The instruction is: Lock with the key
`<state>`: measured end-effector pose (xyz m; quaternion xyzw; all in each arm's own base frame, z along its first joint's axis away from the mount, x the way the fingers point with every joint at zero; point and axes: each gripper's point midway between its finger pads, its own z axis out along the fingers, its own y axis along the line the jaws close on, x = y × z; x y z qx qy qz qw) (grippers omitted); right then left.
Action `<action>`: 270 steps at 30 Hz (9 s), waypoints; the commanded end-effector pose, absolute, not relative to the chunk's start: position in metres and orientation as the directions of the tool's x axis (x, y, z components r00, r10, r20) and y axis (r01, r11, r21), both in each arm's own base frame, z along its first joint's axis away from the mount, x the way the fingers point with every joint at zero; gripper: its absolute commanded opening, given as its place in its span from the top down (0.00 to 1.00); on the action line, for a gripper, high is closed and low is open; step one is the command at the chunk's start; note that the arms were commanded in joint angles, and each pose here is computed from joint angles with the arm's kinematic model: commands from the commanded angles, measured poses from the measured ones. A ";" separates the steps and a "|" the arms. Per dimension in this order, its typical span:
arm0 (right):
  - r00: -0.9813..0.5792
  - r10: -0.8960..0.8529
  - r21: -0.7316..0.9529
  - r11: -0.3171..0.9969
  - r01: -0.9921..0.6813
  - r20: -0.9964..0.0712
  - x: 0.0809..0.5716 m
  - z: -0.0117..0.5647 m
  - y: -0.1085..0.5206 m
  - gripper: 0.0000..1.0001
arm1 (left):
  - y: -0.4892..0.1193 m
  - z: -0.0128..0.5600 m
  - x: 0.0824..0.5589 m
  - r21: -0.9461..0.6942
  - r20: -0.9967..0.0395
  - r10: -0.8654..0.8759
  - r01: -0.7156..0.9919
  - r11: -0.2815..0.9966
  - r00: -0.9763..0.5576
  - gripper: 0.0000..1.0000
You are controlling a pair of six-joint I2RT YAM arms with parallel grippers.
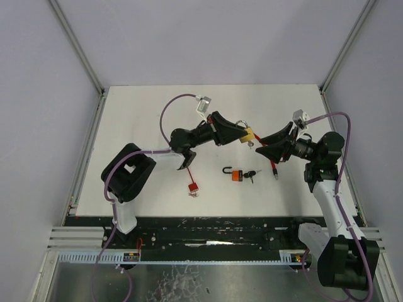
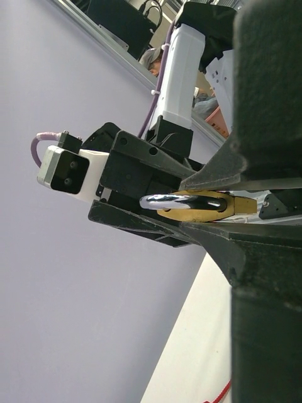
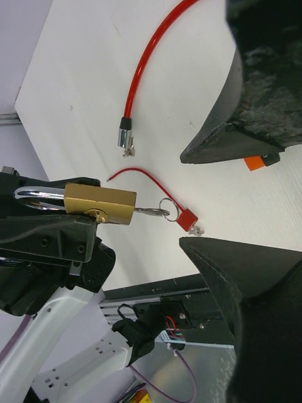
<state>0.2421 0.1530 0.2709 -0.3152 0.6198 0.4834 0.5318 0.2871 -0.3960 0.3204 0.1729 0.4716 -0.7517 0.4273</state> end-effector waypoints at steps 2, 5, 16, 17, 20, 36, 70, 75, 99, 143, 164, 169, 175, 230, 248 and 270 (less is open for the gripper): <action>-0.189 0.179 0.242 0.352 -0.904 -0.966 0.244 0.296 0.154 0.50 | -0.393 0.350 0.281 -0.506 -0.631 -0.557 0.831 -0.231 -0.539 1.00; -0.209 0.187 0.263 0.340 -0.903 -0.960 0.244 0.295 0.157 0.54 | -0.393 0.352 0.281 -0.512 -0.620 -0.567 0.827 -0.231 -0.542 1.00; -0.266 0.202 0.318 0.297 -0.900 -0.942 0.242 0.289 0.168 0.73 | -0.393 0.354 0.278 -0.516 -0.610 -0.579 0.826 -0.227 -0.540 1.00; -0.268 0.203 0.319 0.292 -0.902 -0.942 0.241 0.289 0.169 0.75 | -0.394 0.353 0.277 -0.513 -0.614 -0.578 0.828 -0.227 -0.538 1.00; -0.272 0.214 0.326 0.280 -0.903 -0.938 0.239 0.292 0.170 0.80 | -0.394 0.353 0.277 -0.504 -0.622 -0.577 0.835 -0.223 -0.530 1.00; -0.328 0.256 0.391 0.252 -0.885 -0.909 0.240 0.294 0.173 0.98 | -0.404 0.348 0.266 -0.426 -0.703 -0.515 0.870 -0.248 -0.491 1.00; -0.165 0.141 0.213 0.477 -0.852 -0.976 0.270 0.281 0.153 1.00 | -0.412 0.335 0.285 -0.533 -0.622 -0.557 0.818 -0.214 -0.551 1.00; -0.154 0.136 0.201 0.493 -0.846 -0.979 0.272 0.282 0.151 1.00 | -0.410 0.327 0.299 -0.591 -0.592 -0.623 0.801 -0.094 -0.510 1.00; -0.188 0.145 0.234 0.455 -0.859 -0.971 0.265 0.297 0.147 0.53 | -0.396 0.343 0.288 -0.531 -0.617 -0.553 0.815 -0.233 -0.560 1.00; 0.352 -0.434 -0.520 0.368 -0.771 -0.829 0.285 0.207 0.144 0.54 | -0.416 0.278 0.362 -0.911 -0.404 -0.669 0.339 0.234 -0.624 1.00; 0.343 -0.489 -0.568 0.447 -0.691 -0.802 0.307 0.197 0.150 0.64 | -0.427 0.280 0.349 -0.927 -0.370 -0.661 0.306 0.216 -0.653 1.00; 0.336 -0.494 -0.570 0.463 -0.679 -0.802 0.309 0.200 0.149 0.75 | -0.429 0.280 0.348 -0.928 -0.366 -0.661 0.306 0.211 -0.655 1.00; 0.315 -0.471 -0.541 0.487 -0.686 -0.824 0.309 0.204 0.150 0.90 | -0.429 0.283 0.345 -0.927 -0.368 -0.658 0.316 0.203 -0.657 1.00; -0.160 0.045 0.166 0.243 -0.956 -0.986 0.235 0.262 0.176 0.59 | -0.414 0.324 0.244 -0.164 -0.869 -0.419 0.953 -0.256 -0.262 1.00; -0.126 0.027 0.129 0.160 -0.979 -0.992 0.222 0.275 0.180 1.00 | -0.408 0.333 0.245 -0.224 -0.846 -0.425 0.938 -0.265 -0.322 0.54; -0.150 0.044 0.155 0.173 -0.973 -0.988 0.227 0.282 0.175 1.00 | -0.404 0.320 0.234 -0.160 -0.898 -0.346 0.935 -0.317 -0.272 0.47</action>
